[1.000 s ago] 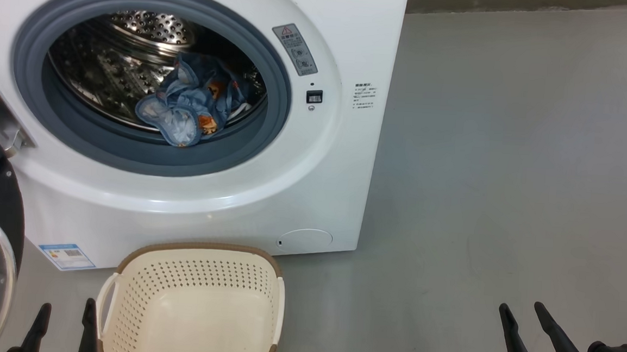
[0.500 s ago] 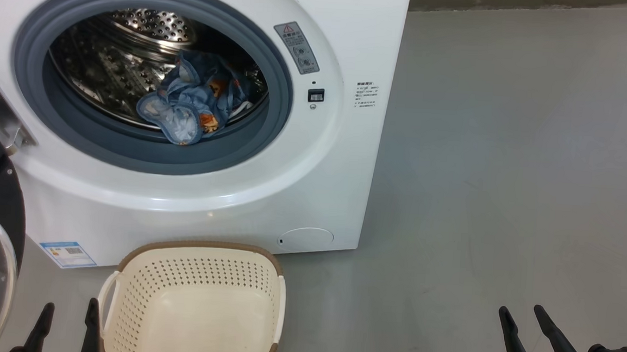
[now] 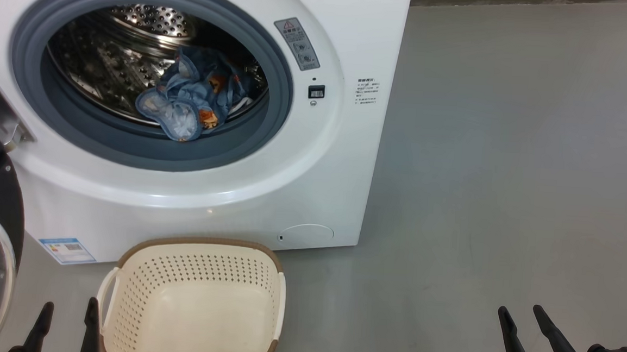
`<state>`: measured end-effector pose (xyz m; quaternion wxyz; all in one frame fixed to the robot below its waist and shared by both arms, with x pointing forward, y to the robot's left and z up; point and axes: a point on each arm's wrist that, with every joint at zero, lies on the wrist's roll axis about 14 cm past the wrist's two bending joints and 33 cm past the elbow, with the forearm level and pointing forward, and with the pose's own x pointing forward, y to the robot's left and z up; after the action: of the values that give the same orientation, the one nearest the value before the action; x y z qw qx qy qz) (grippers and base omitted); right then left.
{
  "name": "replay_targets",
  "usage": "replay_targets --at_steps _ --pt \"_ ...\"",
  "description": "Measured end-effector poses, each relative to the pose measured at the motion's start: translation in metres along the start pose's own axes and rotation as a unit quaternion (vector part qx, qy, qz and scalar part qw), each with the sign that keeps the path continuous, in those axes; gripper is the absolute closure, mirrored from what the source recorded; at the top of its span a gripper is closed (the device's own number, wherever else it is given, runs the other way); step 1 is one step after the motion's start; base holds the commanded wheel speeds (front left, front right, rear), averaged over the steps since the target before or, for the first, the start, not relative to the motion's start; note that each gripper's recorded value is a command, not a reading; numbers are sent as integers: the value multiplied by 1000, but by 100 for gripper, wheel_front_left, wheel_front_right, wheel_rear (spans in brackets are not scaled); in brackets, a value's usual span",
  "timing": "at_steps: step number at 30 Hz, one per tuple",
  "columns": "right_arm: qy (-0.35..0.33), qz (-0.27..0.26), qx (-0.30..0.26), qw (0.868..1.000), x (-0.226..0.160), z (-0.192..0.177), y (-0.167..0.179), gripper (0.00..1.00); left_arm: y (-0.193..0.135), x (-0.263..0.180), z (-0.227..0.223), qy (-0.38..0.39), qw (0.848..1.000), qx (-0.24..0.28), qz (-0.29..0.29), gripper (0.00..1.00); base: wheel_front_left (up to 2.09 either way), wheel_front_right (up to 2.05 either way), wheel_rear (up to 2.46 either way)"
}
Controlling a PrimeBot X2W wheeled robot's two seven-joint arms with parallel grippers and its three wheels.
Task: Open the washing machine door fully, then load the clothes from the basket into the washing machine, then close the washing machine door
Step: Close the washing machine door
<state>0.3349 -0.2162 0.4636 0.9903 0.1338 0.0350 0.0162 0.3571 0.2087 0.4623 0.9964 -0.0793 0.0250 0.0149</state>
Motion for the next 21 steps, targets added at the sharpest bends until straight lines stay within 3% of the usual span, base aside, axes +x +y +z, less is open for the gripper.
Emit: replay_targets --at_steps 21 --pt "4 5 1 1000 4 -2 3 0 2 -1 2 -4 1000 -1 3 0 -117 117 0"
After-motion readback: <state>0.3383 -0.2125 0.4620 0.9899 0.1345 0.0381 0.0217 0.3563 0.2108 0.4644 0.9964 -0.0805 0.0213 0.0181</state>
